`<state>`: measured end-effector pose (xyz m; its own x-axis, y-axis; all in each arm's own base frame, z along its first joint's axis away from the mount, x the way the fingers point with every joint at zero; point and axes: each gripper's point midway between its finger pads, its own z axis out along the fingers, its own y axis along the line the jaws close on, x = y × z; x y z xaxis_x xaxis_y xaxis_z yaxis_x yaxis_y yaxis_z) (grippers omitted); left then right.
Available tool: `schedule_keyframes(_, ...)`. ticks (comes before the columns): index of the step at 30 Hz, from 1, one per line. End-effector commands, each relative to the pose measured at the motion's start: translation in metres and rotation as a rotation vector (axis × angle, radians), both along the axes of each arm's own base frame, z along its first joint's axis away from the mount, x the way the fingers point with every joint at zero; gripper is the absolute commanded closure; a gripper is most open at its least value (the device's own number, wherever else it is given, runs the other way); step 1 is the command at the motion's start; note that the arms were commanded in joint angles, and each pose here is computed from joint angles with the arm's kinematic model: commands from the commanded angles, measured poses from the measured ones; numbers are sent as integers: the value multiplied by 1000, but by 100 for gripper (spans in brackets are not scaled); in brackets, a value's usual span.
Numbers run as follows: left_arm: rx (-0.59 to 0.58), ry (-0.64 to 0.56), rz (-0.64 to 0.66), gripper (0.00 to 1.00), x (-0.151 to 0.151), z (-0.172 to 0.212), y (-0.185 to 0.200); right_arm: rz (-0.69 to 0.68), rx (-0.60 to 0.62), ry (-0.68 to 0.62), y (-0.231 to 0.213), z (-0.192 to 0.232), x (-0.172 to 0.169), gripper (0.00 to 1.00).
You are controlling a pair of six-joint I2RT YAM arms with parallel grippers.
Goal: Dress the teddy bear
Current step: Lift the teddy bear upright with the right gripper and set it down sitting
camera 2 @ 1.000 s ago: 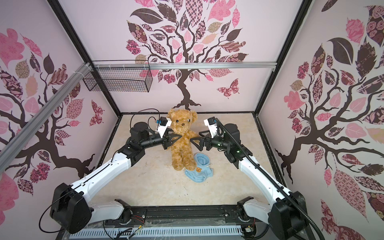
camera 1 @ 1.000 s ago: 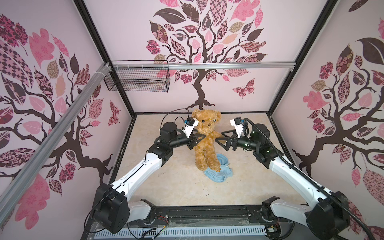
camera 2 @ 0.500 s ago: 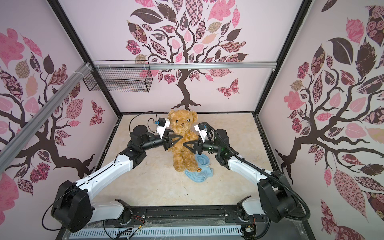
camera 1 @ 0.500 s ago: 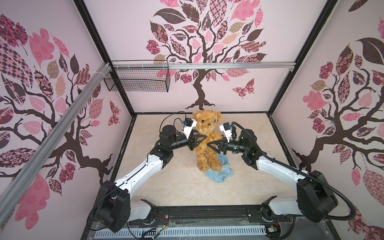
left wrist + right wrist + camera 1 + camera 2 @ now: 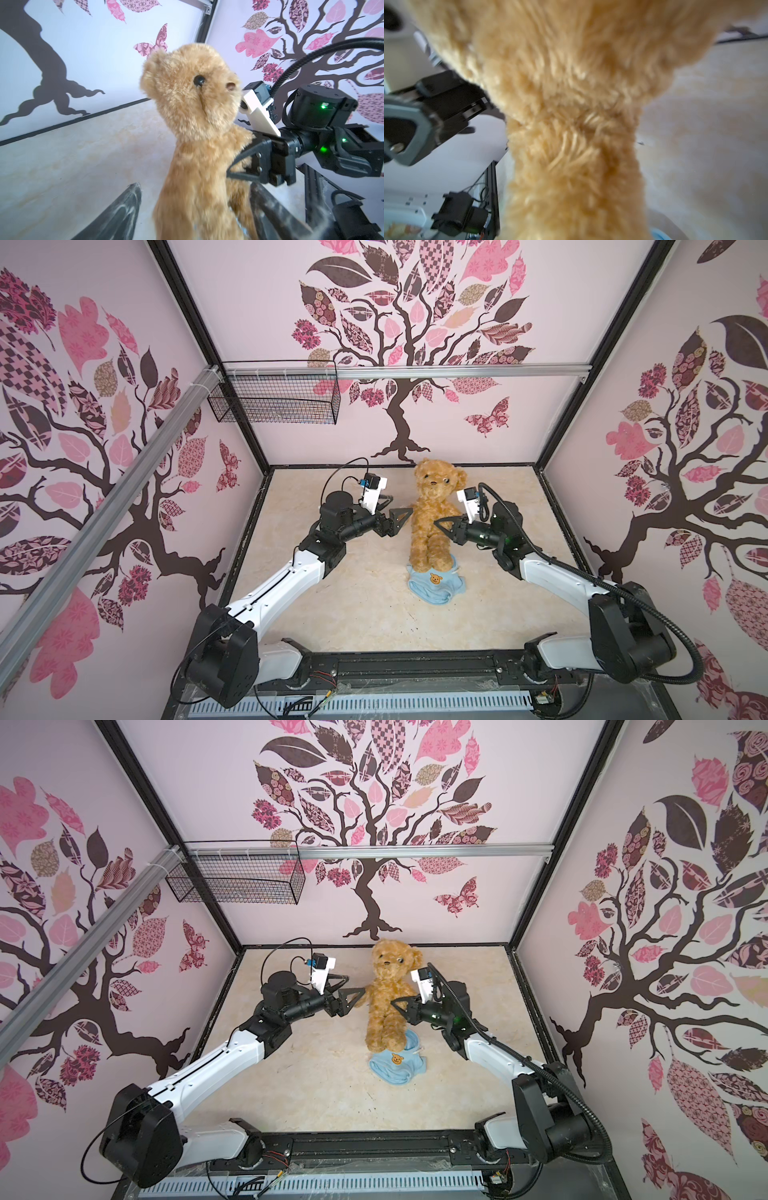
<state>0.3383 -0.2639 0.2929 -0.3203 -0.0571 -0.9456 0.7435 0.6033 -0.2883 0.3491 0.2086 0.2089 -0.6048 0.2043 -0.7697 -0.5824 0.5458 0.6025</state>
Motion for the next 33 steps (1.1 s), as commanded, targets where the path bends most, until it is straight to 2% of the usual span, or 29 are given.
schedule_keyframes(1,41,59,135,16,14,2,17,-105,24,157,-35,-15,24,88)
schedule_keyframes(5,88,209,276,17,27,-20,33,-144,-25,294,-52,-52,41,84)
schedule_keyframes(13,30,551,249,22,4,-82,25,-132,-171,472,-63,-116,77,83)
schedule_keyframes(15,18,618,250,23,-4,-100,26,-127,-204,515,-66,-132,82,80)
schedule_keyframes(17,13,669,257,23,-12,-116,28,-160,-245,540,-75,-144,88,70)
schedule_keyframes(19,26,695,255,23,-21,-127,28,-227,-291,534,-89,-147,96,51)
schedule_keyframes(22,86,708,229,23,-35,-142,25,-309,-332,487,-106,-132,108,25)
schedule_keyframes(23,111,709,221,22,-39,-146,22,-334,-348,466,-111,-126,111,21)
schedule_keyframes(24,140,720,209,22,-44,-152,18,-362,-368,444,-116,-119,114,11)
schedule_keyframes(25,162,733,191,22,-49,-159,13,-389,-385,426,-121,-111,116,6)
schedule_keyframes(27,191,756,161,22,-56,-170,3,-431,-410,392,-129,-98,116,0)
schedule_keyframes(33,259,789,124,26,-48,-194,-18,-552,-446,281,-150,-57,98,0)
